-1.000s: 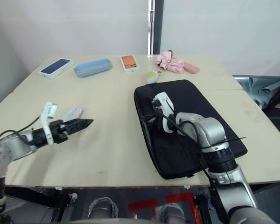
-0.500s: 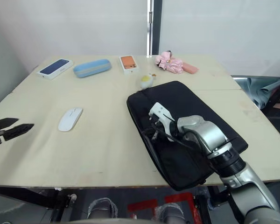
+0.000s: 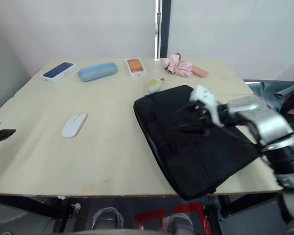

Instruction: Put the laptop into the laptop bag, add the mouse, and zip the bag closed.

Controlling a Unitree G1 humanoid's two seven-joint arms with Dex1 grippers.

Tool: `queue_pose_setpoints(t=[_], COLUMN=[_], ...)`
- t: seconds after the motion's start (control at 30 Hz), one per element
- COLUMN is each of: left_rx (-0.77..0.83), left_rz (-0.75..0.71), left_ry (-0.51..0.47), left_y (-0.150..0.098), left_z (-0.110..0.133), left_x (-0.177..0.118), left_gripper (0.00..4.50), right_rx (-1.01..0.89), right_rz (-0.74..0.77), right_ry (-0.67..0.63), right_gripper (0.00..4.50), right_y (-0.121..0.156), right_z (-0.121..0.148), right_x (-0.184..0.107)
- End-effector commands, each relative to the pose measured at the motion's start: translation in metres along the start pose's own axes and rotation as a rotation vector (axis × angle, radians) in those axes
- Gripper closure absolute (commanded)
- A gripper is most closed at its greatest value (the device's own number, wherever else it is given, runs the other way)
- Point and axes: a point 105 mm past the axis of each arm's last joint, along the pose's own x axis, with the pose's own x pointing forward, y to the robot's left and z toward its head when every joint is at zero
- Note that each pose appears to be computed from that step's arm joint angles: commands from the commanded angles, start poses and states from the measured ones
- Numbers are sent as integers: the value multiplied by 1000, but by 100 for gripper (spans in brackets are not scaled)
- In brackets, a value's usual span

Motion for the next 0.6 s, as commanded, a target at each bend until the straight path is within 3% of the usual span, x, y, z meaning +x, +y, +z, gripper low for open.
queue_pose_setpoints(t=[0.03, 0.3, 0.6], left_rx=[64, 105, 82], left_rz=[15, -33, -42], left_ry=[-17, 26, 85], left_y=[7, 6, 8], left_z=[22, 43, 36], left_x=[-11, -17, -20], left_gripper=[0, 0, 0], right_rx=[-72, -67, -56], right_rz=[-135, -329, -322], right_ry=[-5, 137, 145], right_gripper=[21, 21, 21], right_y=[-27, -67, -74], right_z=[7, -28, -29], right_x=[-42, -108, -117])
